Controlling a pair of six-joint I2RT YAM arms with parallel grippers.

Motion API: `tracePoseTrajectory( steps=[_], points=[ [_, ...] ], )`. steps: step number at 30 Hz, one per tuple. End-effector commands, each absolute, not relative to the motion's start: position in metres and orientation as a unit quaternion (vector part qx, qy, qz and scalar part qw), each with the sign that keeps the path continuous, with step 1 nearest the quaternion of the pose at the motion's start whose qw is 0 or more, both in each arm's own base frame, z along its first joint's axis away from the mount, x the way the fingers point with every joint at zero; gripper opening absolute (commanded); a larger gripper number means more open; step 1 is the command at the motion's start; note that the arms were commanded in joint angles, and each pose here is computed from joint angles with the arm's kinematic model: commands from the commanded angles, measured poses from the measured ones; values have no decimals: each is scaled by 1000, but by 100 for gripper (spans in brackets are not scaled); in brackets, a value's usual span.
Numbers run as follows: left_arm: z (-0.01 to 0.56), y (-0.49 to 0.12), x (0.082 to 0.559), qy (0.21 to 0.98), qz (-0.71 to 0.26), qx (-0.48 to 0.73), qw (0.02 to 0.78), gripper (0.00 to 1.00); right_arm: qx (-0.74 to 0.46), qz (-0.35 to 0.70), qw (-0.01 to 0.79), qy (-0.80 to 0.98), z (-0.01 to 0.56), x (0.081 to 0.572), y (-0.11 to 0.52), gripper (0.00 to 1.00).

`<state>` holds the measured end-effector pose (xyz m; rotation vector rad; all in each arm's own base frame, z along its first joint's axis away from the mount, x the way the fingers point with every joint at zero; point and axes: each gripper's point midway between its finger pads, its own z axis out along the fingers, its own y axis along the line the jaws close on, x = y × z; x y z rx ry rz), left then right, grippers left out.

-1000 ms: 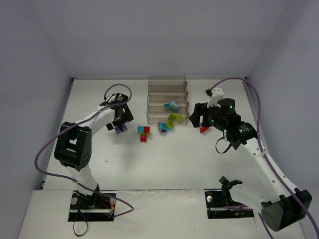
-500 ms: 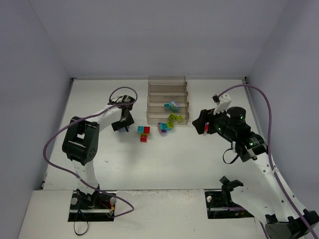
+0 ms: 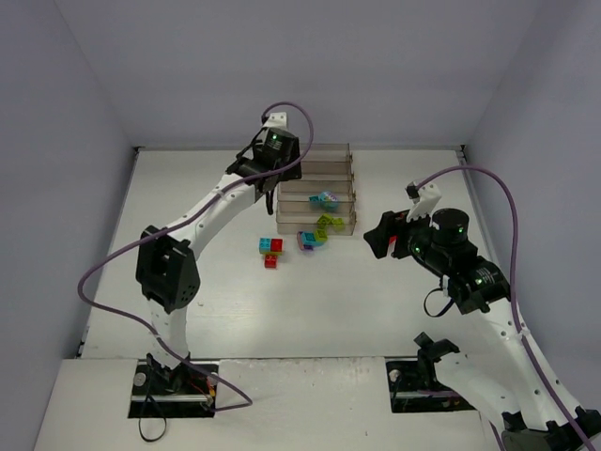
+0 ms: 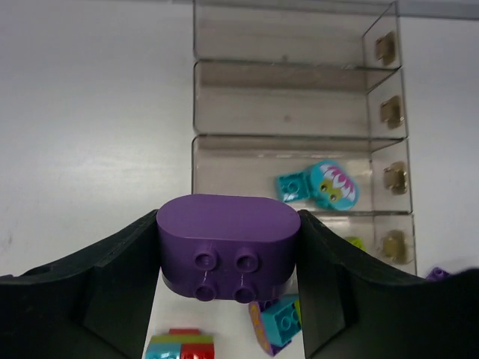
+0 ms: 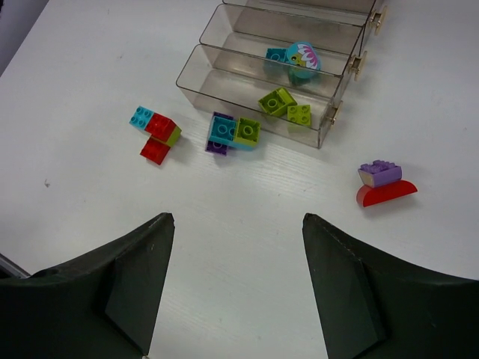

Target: Sort the legos into containers by color

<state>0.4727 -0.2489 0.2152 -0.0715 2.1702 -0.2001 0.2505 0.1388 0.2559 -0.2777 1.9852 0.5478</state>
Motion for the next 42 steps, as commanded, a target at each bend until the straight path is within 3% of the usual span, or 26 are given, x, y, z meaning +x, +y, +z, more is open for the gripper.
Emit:
tracePoseTrajectory(
  steps=[1, 14, 28, 32, 35, 39, 42],
  points=[
    [233, -260, 506, 860, -81, 11, 504, 25, -116, 242, 517, 813, 265, 252, 145, 66],
    [225, -301, 580, 820, -87, 28, 565, 26, -120, 243, 488, 830, 242, 252, 148, 66],
    [188, -303, 602, 826, -83, 13, 557, 35, -123, 249, 472, 836, 233, 251, 152, 68],
    [171, -308, 605, 833, -83, 15, 546, 45, -124, 249, 470, 838, 232, 252, 152, 68],
    [169, -304, 609, 834, -82, 8, 546, 57, -124, 250, 467, 839, 230, 252, 153, 69],
    [181, -304, 610, 827, -88, 1, 556, 74, -124, 251, 459, 843, 225, 252, 154, 71],
    [207, -303, 605, 818, -95, -2, 567, 81, -123, 251, 461, 843, 225, 251, 153, 73]
  ],
)
